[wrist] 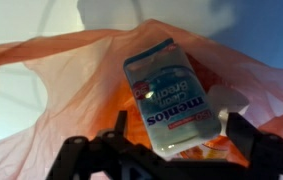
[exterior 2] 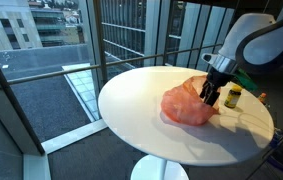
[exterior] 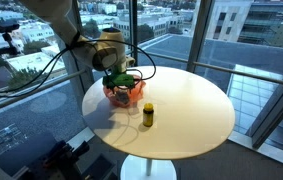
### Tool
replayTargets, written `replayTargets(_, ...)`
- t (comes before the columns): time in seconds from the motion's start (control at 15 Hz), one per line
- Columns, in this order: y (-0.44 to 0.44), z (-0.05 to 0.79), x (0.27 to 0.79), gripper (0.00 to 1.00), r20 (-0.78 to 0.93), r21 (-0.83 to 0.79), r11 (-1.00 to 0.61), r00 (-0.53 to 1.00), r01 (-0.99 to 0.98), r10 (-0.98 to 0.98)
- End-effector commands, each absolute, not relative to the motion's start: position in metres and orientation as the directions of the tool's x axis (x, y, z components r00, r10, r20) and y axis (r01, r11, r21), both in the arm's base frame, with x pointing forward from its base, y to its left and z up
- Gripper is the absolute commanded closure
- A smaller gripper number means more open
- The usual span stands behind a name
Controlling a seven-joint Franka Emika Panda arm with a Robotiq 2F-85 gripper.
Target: Take the box out of the carrier bag
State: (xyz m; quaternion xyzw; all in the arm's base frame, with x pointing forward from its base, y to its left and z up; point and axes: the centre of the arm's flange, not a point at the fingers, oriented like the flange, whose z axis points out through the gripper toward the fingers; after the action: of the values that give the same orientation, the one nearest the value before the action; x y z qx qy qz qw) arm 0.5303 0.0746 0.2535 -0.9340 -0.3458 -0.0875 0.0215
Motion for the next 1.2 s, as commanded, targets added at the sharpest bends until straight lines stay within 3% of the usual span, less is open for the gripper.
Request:
replayTargets(0.0, 0.074, 0.251, 0.534, 0.00, 0.186, -0.004, -0.723, 0.711, 0.691, 0.678)
replayTargets(0.13, 0.076, 0.249, 0.533, 0.00, 0.183, -0.002, -0.713, 0.702, 0.701, 0.689)
replayTargets(0.2, 0.076, 0.248, 0.533, 0.25, 0.181, -0.001, -0.710, 0.699, 0.704, 0.692)
replayTargets(0.27, 0.076, 0.247, 0.533, 0.27, 0.181, 0.000, -0.708, 0.696, 0.707, 0.695)
replayTargets(0.47, 0.075, 0.248, 0.533, 0.50, 0.184, 0.005, -0.709, 0.696, 0.705, 0.694)
replayTargets(1.13, 0.072, 0.285, 0.531, 0.53, 0.273, 0.060, -0.742, 0.704, 0.667, 0.655)
